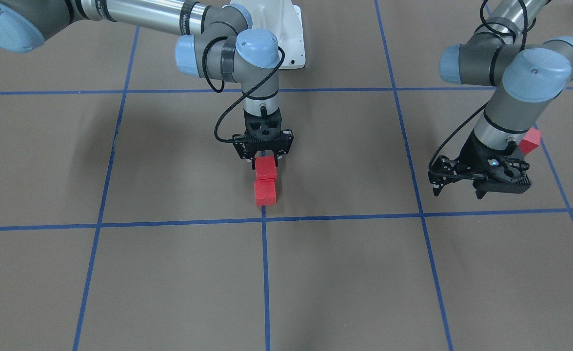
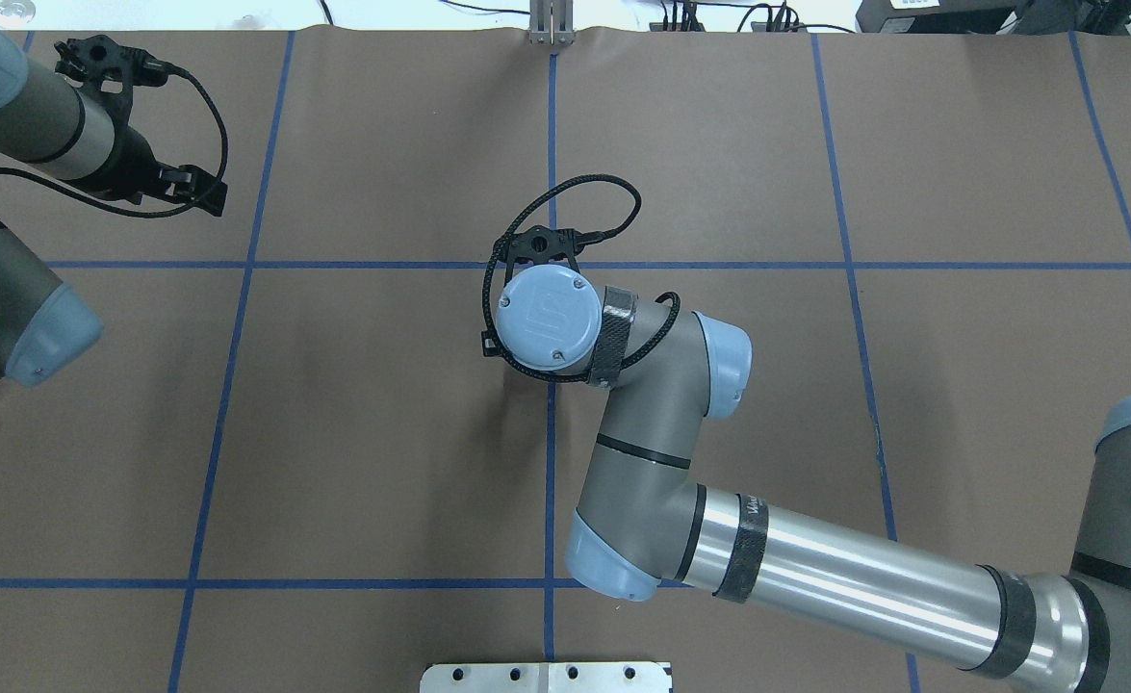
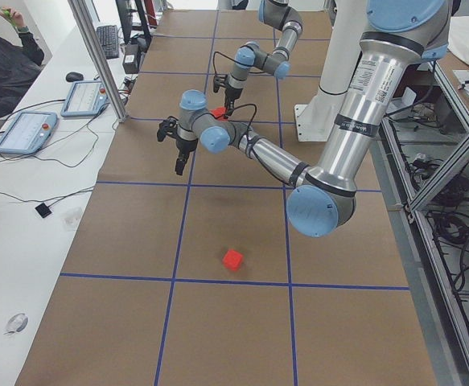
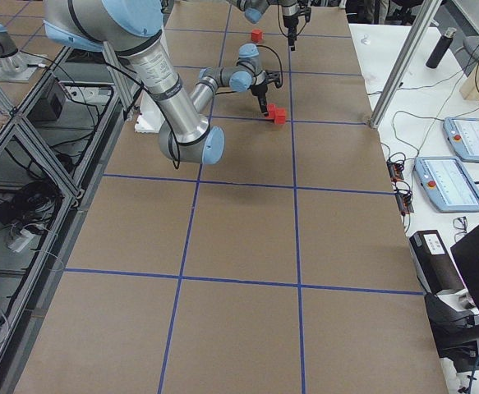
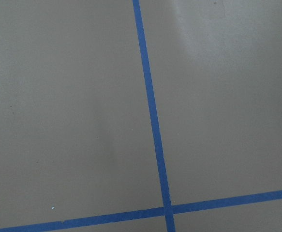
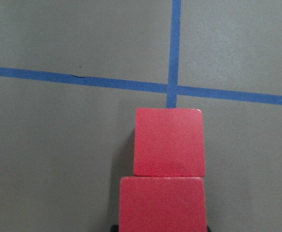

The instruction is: Form red blocks into L shape at center

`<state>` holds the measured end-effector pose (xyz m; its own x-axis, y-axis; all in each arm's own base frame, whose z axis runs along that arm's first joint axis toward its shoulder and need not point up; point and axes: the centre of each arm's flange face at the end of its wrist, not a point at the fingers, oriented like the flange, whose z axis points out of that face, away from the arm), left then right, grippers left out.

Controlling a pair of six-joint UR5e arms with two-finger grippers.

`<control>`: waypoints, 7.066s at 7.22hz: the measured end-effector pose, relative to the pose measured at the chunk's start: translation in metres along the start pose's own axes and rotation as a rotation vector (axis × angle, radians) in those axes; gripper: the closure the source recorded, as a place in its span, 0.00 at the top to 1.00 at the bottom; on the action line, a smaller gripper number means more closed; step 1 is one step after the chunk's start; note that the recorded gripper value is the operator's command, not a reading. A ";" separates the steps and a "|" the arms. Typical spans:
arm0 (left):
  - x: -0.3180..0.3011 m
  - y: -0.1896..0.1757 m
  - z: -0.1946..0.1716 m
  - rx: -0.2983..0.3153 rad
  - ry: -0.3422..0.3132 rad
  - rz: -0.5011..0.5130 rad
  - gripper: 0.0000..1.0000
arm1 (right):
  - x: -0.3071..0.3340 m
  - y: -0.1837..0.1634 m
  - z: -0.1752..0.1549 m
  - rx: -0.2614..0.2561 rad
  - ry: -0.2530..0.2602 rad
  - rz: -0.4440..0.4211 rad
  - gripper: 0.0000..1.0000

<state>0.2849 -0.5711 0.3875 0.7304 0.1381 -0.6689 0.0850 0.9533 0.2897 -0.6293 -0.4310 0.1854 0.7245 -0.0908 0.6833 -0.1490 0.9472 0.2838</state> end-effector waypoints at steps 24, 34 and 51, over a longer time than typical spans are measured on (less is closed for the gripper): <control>0.001 0.000 0.001 0.001 0.002 -0.005 1.00 | 0.006 -0.010 -0.003 0.038 -0.013 0.003 0.98; -0.194 0.172 -0.044 -0.053 0.032 0.141 1.00 | 0.130 -0.106 -0.097 -0.054 -0.039 0.003 0.99; -0.298 0.237 0.028 -0.085 0.079 0.227 1.00 | 0.165 -0.093 -0.072 -0.041 -0.058 -0.003 0.99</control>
<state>0.1061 -0.3938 0.6750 0.6689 0.3689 -0.6454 -0.1355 0.9141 0.3822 -0.4473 -0.5118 0.2230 0.6843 -0.1108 0.7207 -0.1181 0.9585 0.2594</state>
